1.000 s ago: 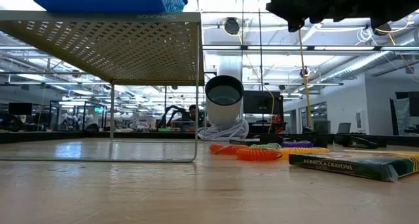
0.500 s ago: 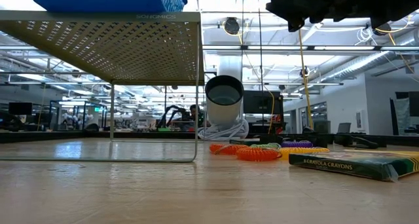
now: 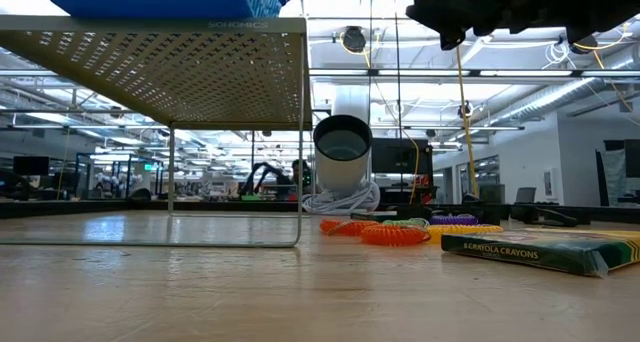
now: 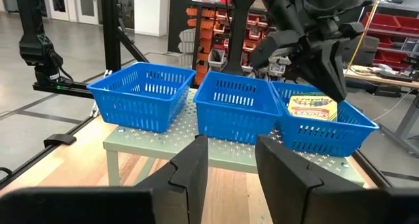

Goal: Pick & Place Office Desk Supplies
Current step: Put the crayon box into the top blue bin on the shelf

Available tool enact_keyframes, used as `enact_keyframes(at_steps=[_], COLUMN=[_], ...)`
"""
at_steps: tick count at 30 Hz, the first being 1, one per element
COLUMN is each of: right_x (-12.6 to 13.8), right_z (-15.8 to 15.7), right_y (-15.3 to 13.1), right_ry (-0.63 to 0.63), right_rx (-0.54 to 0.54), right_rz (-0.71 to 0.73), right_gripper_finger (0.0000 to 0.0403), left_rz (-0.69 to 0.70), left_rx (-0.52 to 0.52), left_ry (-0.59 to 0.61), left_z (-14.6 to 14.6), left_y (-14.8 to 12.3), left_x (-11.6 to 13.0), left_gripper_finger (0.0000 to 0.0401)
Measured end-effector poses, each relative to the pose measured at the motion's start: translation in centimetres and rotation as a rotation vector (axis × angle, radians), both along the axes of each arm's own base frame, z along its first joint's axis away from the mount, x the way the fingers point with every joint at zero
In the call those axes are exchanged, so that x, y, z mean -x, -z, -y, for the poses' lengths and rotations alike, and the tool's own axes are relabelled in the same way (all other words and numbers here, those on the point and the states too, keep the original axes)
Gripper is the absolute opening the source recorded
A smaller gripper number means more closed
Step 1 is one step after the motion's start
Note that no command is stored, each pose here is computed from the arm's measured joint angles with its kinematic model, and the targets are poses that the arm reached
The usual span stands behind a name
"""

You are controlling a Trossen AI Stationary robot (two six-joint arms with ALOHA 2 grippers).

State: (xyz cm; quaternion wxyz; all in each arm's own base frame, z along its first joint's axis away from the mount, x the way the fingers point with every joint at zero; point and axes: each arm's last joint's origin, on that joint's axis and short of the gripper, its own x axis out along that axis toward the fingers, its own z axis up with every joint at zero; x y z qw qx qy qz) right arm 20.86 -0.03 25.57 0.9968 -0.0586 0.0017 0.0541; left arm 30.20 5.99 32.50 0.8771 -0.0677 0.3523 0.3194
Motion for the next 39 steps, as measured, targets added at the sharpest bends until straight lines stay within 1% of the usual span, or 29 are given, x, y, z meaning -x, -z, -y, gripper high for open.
enact_keyframes(at_steps=[3, 6, 10, 14, 16, 19, 21, 23, 26, 30, 33, 36, 39], right_x=[0.0, 0.0, 0.0, 0.0, 0.0, 0.0, 0.0, 0.0, 0.0, 0.0, 0.0, 0.0, 0.0], right_z=[0.0, 0.0, 0.0, 0.0, 0.0, 0.0, 0.0, 0.0, 0.0, 0.0, 0.0, 0.0, 0.0], right_y=[0.1, 0.1, 0.0, 0.0, 0.0, 0.0, 0.0, 0.0, 0.0, 0.0, 0.1, 0.1, 0.1], right_ry=[0.000, 0.000, 0.000, 0.000, 0.000, 0.000, 0.000, 0.000, 0.000, 0.000, 0.000, 0.000, 0.000], right_rx=[0.000, 0.001, 0.002, 0.004, 0.005, 0.006, 0.006, 0.006, 0.006, 0.006, 0.006, 0.006, 0.006], right_rz=[-0.006, -0.005, -0.005, -0.005, -0.005, -0.004, -0.004, -0.004, -0.004, -0.004, -0.005, -0.006, -0.008], right_gripper_finger=[0.0116, 0.0116, 0.0116, 0.0116, 0.0116, 0.0116, 0.0116, 0.0116, 0.0116, 0.0116, 0.0116, 0.0116, 0.0116], left_rz=[-0.024, -0.060, -0.107, -0.098, -0.082, -0.056, -0.070, -0.081, -0.123, -0.159, -0.161, -0.125, -0.086], left_rx=[0.034, 0.085, 0.164, 0.214, 0.211, 0.163, 0.127, 0.119, 0.117, 0.145, 0.205, 0.258, 0.254], left_ry=[-0.052, -0.095, -0.115, -0.107, -0.102, -0.121, -0.122, -0.112, -0.102, -0.129, -0.132, -0.113, -0.098], left_z=[-0.4, -0.7, -0.9, -0.8, -0.8, -0.9, -1.0, -1.0, -1.3, -1.5, -1.4, -1.2, -1.0], left_y=[0.3, 0.7, 1.2, 1.2, 1.0, 0.7, 0.6, 0.8, 1.6, 2.5, 2.8, 2.3, 1.2], left_x=[0.5, 1.0, 1.6, 1.7, 1.7, 1.6, 1.7, 1.6, 1.1, 0.8, 0.8, 1.1, 1.8], left_gripper_finger=[0.0026, 0.0021, 0.0005, 0.0020, 0.0028, 0.0026, 0.0015, 0.0006, 0.0010, 0.0025, 0.0024, 0.0011, 0.0005])
